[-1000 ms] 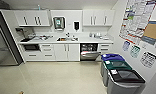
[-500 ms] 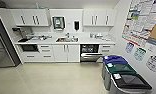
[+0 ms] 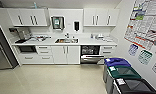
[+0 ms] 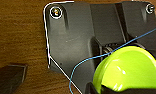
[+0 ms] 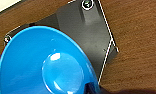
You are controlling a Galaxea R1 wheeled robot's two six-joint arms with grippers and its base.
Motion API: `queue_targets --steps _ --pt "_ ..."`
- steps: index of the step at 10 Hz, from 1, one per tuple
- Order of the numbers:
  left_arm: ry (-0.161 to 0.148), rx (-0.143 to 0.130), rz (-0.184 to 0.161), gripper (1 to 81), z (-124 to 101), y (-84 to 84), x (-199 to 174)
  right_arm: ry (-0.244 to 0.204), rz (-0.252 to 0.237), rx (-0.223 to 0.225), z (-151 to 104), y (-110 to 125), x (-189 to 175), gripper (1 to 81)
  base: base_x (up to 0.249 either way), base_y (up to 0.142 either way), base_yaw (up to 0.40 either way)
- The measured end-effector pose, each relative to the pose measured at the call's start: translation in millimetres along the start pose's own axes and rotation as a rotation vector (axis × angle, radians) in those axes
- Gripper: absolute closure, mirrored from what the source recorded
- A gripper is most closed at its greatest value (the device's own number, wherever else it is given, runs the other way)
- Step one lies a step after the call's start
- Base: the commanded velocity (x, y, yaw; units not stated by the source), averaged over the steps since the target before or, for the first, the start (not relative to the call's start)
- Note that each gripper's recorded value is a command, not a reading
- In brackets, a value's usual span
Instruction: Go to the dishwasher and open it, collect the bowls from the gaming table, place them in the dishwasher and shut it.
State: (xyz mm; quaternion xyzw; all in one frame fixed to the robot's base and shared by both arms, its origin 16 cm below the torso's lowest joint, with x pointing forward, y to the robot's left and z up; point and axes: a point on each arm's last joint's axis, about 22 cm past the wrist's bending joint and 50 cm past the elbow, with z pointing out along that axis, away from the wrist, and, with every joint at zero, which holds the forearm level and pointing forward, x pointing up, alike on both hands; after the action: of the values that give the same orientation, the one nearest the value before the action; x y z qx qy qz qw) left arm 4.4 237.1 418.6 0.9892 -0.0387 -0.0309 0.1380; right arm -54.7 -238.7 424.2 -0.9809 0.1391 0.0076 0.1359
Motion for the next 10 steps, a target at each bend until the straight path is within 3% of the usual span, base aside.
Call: queue_targets --steps 10 --pt "0.001 -0.005 0.000 81.1 1.0 3.8 0.3 0.003 -0.003 0.001 0.2 -0.5 2.2 81.1 0.195 0.000 0.000"
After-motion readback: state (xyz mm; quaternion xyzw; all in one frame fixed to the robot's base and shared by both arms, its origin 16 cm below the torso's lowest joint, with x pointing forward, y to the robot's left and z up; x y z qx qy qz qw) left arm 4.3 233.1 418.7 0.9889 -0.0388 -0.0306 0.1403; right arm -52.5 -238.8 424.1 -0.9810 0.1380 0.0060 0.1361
